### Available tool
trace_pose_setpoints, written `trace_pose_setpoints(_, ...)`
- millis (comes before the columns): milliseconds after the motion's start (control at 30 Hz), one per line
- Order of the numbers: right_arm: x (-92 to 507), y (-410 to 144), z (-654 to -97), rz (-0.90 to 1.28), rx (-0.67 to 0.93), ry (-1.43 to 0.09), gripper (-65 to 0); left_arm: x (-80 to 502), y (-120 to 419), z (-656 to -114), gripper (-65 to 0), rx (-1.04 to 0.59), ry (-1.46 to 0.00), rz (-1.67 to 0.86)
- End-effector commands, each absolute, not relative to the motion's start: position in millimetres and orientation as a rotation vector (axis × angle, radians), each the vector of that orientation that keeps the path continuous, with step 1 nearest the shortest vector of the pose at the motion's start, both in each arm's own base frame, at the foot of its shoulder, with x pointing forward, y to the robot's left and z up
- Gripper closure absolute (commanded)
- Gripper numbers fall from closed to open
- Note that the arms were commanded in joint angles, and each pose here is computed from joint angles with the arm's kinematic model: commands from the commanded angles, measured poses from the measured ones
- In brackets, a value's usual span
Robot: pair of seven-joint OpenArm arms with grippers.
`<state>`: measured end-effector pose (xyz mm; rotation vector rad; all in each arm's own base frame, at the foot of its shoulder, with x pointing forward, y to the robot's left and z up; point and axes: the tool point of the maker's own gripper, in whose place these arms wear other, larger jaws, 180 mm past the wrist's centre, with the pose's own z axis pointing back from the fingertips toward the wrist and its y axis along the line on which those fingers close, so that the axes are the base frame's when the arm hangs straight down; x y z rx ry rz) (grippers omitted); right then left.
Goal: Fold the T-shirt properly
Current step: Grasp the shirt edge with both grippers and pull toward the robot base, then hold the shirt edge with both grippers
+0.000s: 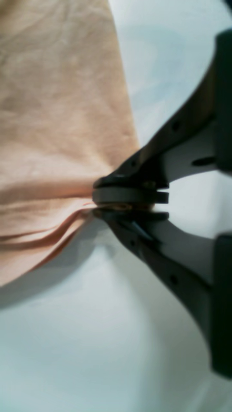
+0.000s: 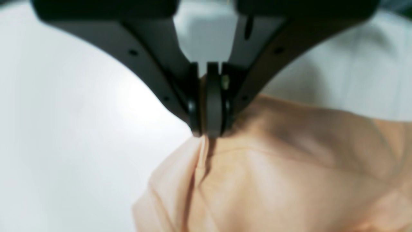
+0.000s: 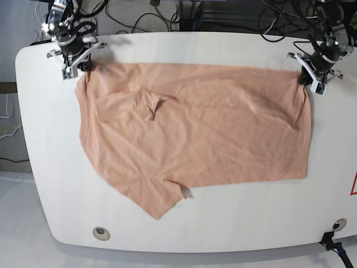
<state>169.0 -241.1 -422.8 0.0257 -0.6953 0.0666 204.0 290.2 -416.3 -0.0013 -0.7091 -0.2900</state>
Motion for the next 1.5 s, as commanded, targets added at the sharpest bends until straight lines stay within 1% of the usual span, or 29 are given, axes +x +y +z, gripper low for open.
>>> trace_pose_setpoints(0, 143.5, -240.3, -423.2, 0.1, 0.017, -0.637, 0.0, 197.3, 297.8, -405.1, 0.0, 0.039, -0.705, -0.322)
trace_pose_setpoints(133, 118.9, -239.4, -428.0, 0.104, 0.018, -0.585, 0.0, 173.9, 294.2, -401.1, 0.0, 0.055, -0.658, -0.364)
trace_pose_setpoints(233, 116.7, -239.1, -426.9, 0.107, 0.016, -0.582, 0.0, 163.6, 302.4, -398.8, 0.0, 0.076, -0.645, -0.348)
trace_pose_setpoints(633, 118.7, -238.9, -425.7, 0.109, 0.015, -0.588, 0.0, 162.9, 302.1, -399.5, 0.0, 0.076, -0.64, -0.352)
trace_pose_setpoints(667, 119.0, -238.9, -425.3, 0.109, 0.015, -0.589, 0.0, 162.9, 302.1, -399.5, -1.2, 0.076, -0.64, -0.352)
trace_pose_setpoints(700, 119.7, -238.8, -424.5, 0.111, 0.014, -0.592, -2.0, 162.9, 302.1, -399.5, -7.2, 0.076, -0.64, -0.352)
trace_pose_setpoints(800, 127.3, -237.2, -412.5, 0.133, 0.003, -0.625, -13.1, 165.5, 302.6, -397.9, -25.6, 0.08, -0.647, -0.353)
trace_pose_setpoints(867, 130.1, -236.6, -408.6, 0.139, 0.0, -0.637, -17.6, 168.3, 302.6, -394.4, -32.9, 0.086, -0.655, -0.362)
trace_pose_setpoints(1000, 140.4, -236.4, -396.5, 0.163, -0.014, -0.674, -24.3, 185.6, 298.4, -378.0, -33.6, 0.106, -0.712, -0.388)
trace_pose_setpoints(1100, 145.8, -234.7, -389.1, 0.177, -0.02, -0.696, -26.8, 197.7, 295.3, -366.0, -33.6, 0.119, -0.754, -0.404)
trace_pose_setpoints(1233, 158.8, -236.4, -378.5, 0.202, -0.034, -0.733, -26.7, 213.3, 291.8, -351.7, -33.6, 0.133, -0.806, -0.42)
trace_pose_setpoints(1367, 184.1, -234.3, -368.4, 0.205, -0.035, -0.798, -26.7, 235.5, 292.3, -338.2, -33.6, 0.146, -0.868, -0.414)
trace_pose_setpoints(1467, 203.1, -236.2, -361.6, 0.203, -0.047, -0.818, -26.7, 253.5, 293.6, -331.3, -33.6, 0.148, -0.911, -0.396)
